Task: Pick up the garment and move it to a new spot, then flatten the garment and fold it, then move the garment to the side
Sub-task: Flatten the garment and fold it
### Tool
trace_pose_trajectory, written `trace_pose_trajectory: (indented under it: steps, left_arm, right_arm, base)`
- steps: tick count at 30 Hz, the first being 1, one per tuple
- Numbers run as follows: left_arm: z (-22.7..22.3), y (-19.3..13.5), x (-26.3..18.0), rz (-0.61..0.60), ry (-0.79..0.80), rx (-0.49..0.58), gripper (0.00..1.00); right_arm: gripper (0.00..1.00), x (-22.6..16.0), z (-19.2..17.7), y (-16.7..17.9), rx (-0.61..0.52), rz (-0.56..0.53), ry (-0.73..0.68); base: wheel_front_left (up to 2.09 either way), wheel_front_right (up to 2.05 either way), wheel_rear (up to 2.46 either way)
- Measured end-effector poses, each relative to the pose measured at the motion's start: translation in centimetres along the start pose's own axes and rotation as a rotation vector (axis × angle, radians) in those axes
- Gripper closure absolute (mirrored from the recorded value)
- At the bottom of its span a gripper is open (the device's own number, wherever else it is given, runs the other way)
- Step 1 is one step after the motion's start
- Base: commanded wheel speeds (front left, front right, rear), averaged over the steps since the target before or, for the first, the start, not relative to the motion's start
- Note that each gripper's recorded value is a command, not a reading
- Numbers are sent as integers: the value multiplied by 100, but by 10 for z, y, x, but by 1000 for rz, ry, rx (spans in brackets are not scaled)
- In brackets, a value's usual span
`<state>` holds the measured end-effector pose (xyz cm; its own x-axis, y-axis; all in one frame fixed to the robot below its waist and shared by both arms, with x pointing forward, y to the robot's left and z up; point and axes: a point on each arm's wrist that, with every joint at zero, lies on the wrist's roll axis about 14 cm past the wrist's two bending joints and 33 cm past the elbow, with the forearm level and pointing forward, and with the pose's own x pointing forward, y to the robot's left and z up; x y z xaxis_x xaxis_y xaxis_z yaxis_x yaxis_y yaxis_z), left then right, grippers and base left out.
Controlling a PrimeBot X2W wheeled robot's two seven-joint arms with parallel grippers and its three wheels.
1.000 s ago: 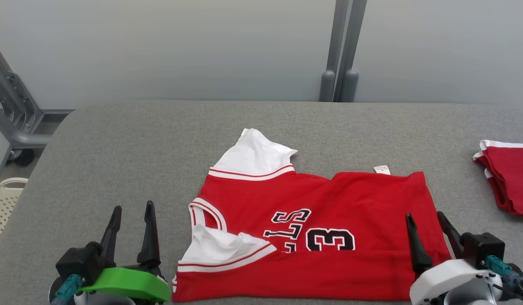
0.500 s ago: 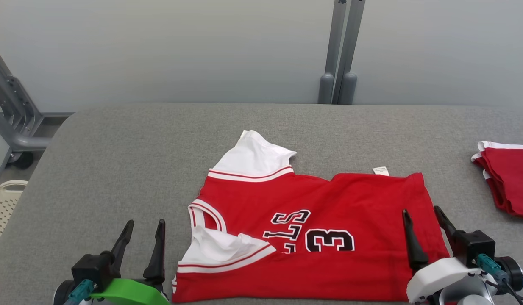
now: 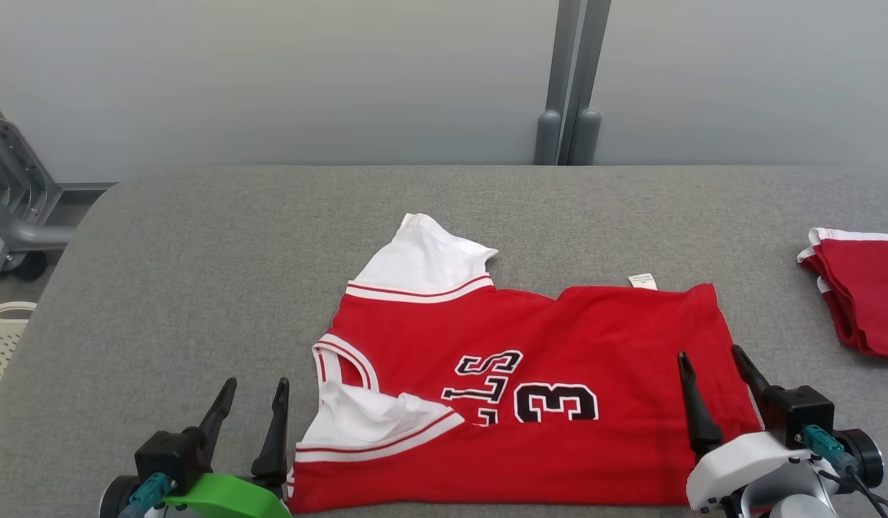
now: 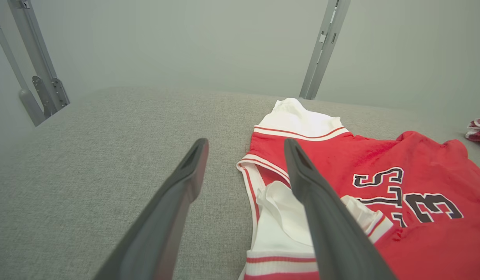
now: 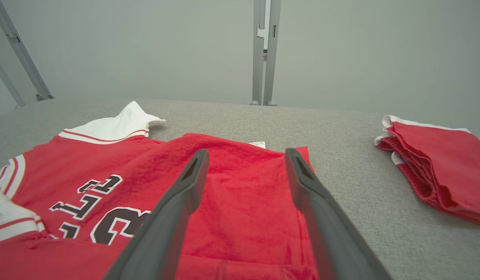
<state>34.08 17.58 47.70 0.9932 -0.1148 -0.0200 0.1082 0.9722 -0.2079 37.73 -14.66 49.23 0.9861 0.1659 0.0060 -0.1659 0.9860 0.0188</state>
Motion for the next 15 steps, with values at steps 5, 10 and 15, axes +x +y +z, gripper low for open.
trace_pose_trajectory:
  steps: [5, 10, 15]
  left_arm:
    - [-7, 1, 0, 2, 22, 3, 0]
    - [-14, 3, 3, 3, 52, 6, 0]
    - [-14, -7, 23, -40, 102, 13, 0]
  right_arm:
    - [0, 1, -1, 1, -3, 3, 12]
    - [0, 4, -9, 0, -4, 2, 65]
    - [0, 18, -13, -6, -51, -6, 170]
  base:
    - [0, 0, 0]
    - [0, 0, 0]
    - [0, 0, 0]
